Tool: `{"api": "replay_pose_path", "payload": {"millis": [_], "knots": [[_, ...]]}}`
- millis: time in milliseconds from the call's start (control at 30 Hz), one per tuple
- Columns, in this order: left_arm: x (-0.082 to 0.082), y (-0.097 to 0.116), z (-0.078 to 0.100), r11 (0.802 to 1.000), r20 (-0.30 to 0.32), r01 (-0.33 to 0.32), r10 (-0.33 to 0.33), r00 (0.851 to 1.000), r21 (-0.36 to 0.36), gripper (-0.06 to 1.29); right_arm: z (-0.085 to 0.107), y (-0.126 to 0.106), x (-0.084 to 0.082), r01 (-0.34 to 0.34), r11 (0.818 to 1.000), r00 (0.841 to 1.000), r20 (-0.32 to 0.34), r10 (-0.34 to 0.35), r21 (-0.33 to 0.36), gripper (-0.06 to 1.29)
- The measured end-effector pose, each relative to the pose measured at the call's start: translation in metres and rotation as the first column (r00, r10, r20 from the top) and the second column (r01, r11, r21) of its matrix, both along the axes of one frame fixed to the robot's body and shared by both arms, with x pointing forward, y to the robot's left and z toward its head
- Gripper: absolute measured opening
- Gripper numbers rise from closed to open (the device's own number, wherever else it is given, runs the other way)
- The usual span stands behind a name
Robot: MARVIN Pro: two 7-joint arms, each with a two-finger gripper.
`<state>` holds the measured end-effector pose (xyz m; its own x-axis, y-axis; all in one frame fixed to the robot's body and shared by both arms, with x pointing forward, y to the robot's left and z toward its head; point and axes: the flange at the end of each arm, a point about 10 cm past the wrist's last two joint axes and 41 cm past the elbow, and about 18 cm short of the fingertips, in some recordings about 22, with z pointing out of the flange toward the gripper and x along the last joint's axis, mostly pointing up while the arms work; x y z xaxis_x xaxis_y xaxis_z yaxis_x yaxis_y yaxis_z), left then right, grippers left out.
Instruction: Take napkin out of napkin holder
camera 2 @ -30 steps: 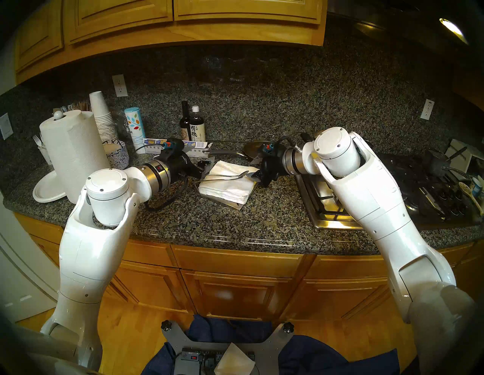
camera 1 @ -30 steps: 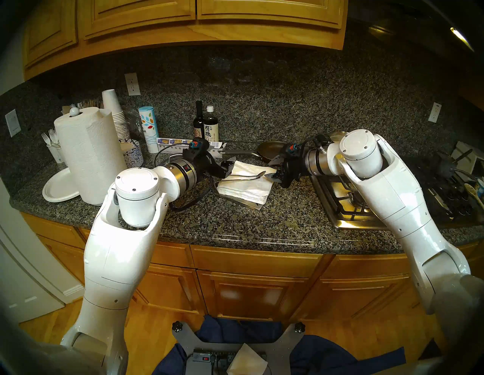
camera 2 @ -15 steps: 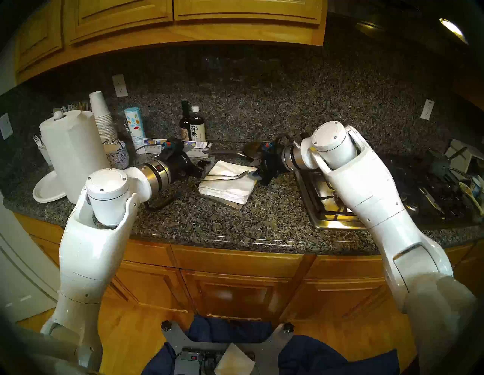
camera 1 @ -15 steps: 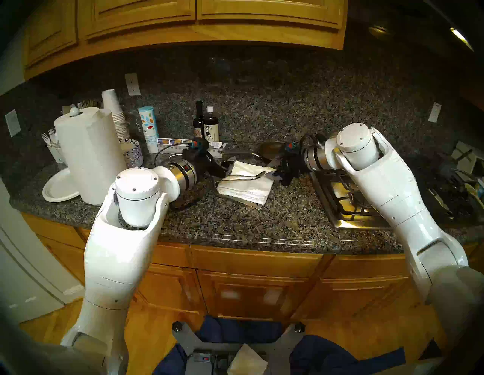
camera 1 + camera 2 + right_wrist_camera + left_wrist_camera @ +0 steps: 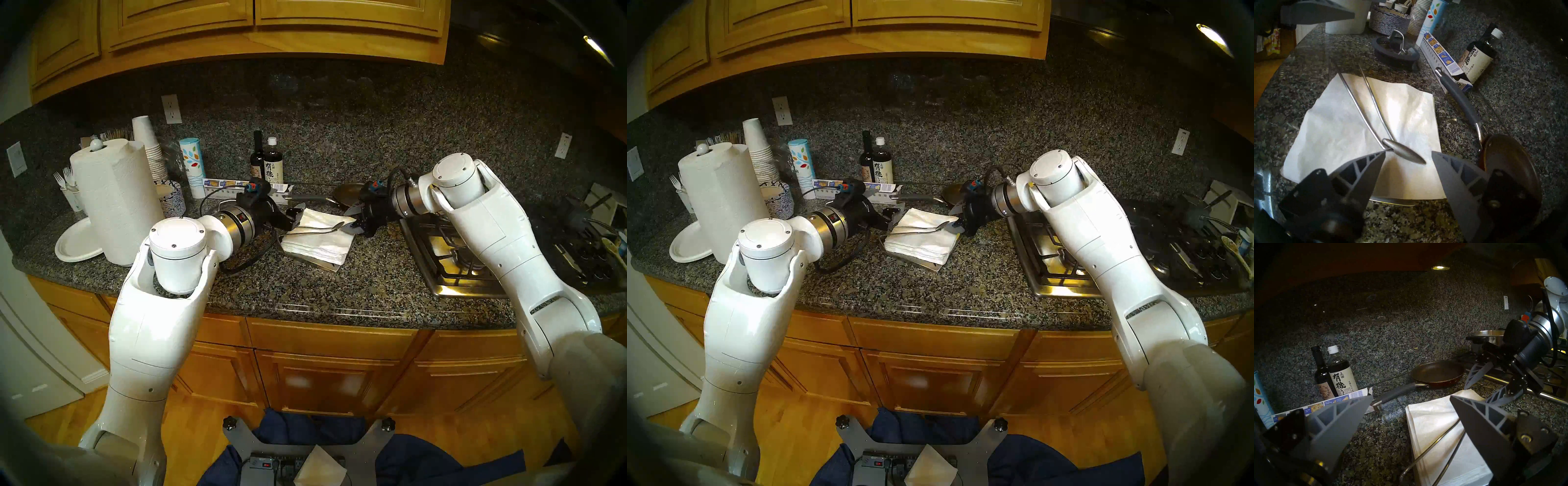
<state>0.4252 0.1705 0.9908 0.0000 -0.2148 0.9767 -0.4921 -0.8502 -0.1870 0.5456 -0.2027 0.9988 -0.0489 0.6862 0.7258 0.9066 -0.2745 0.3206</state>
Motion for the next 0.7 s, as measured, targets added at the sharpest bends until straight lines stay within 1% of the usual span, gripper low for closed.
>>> {"api": "replay_pose_path", "payload": {"millis": [67, 133, 267, 333, 533, 633, 700], "knots": [[0.0, 0.0, 0.0, 1.0, 0.0, 0.0, 0.0, 1.0, 0.0, 1.23, -0.002, 0.002, 0.003, -0.008, 1.0, 1.0, -0.008, 0.008, -0.005, 0.71], [0.0, 0.0, 0.0, 1.0, 0.0, 0.0, 0.0, 1.0, 0.0, 1.23, -0.004, 0.004, 0.006, -0.014, 1.0, 1.0, -0.016, 0.014, -0.013, 0.75], [0.0, 0.0, 0.0, 1.0, 0.0, 0.0, 0.0, 1.0, 0.0, 1.23, -0.006, 0.008, 0.011, -0.026, 0.999, 0.999, -0.025, 0.026, -0.024, 0.75], [0.0, 0.0, 0.0, 1.0, 0.0, 0.0, 0.0, 1.0, 0.0, 1.23, -0.005, 0.009, 0.013, -0.032, 0.999, 0.999, -0.028, 0.031, -0.028, 0.79], [0.0, 0.0, 0.0, 1.0, 0.0, -0.001, 0.001, 1.0, 0.0, 1.23, -0.004, 0.013, 0.016, -0.054, 0.998, 0.998, -0.042, 0.052, -0.036, 0.79], [0.0, 0.0, 0.0, 1.0, 0.0, -0.001, 0.001, 1.0, 0.0, 1.23, -0.003, 0.013, 0.018, -0.06, 0.997, 0.997, -0.046, 0.059, -0.037, 0.75], [0.0, 0.0, 0.0, 1.0, 0.0, -0.001, 0.001, 1.0, 0.0, 1.23, -0.003, 0.013, 0.018, -0.065, 0.997, 0.997, -0.05, 0.063, -0.037, 0.59]]}}
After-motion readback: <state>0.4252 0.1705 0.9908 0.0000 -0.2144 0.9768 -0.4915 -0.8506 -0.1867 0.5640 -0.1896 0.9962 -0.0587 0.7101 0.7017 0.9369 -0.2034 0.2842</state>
